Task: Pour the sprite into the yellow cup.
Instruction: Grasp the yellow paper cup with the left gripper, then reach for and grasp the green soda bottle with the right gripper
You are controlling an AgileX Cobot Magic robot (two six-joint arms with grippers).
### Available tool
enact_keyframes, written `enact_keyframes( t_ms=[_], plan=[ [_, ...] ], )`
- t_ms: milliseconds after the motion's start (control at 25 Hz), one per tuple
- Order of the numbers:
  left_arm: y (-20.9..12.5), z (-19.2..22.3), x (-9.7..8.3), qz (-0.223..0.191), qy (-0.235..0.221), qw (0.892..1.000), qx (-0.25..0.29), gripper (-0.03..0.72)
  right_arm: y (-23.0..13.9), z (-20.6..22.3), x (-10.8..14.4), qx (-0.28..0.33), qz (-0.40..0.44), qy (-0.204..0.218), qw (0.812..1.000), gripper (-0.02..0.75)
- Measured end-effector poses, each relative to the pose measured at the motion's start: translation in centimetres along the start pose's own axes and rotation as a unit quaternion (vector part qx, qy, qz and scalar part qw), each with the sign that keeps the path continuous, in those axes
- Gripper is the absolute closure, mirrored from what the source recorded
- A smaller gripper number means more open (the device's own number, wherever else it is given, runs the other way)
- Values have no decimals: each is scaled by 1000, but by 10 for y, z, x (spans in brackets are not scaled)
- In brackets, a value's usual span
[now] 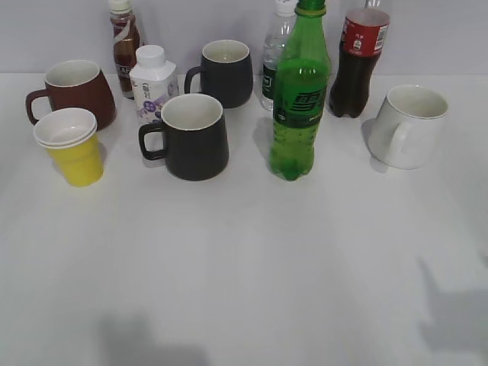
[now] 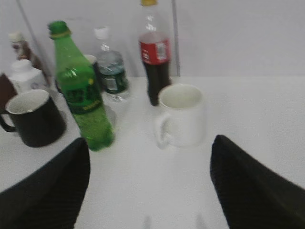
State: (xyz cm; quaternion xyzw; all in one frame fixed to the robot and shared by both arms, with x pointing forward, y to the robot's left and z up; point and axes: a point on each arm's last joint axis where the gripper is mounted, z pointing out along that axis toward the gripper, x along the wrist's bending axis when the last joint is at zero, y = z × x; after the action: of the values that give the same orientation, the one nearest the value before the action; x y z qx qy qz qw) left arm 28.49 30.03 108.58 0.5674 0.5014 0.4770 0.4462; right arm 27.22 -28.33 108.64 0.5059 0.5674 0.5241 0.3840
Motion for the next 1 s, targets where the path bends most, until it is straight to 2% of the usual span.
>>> enact_keyframes(
  t_ms=[80, 200, 280, 360, 560, 760, 880, 1000],
  plan=[
    [-5, 22, -1, -9, -5, 1000, 7, 375, 4, 15, 2, -6, 6, 23, 1000, 150],
    [-9, 53, -2, -27, -7, 1000, 6, 239, 11, 34, 3, -19, -30, 49, 998, 150],
    [-10, 74, -2, -41, -5, 999, 1, 146, 12, 48, 5, -11, -52, 63, 997, 150],
    [-15, 96, -2, -56, -1, 998, 14, 107, 10, 64, 8, 10, -61, 82, 995, 150],
    [-39, 146, -2, -64, 10, 996, 62, 95, -2, 106, 18, 68, -69, 103, 990, 150],
    [-58, 178, -4, -55, 17, 996, 65, 99, -17, 145, 26, 92, -78, 91, 988, 150],
    [-69, 187, -15, -37, -12, 995, 89, 99, -28, 161, 31, 109, -78, 88, 987, 150],
    [-75, 185, -35, -24, -55, 993, 106, 99, -39, 177, 39, 118, -77, 85, 986, 150]
  ],
)
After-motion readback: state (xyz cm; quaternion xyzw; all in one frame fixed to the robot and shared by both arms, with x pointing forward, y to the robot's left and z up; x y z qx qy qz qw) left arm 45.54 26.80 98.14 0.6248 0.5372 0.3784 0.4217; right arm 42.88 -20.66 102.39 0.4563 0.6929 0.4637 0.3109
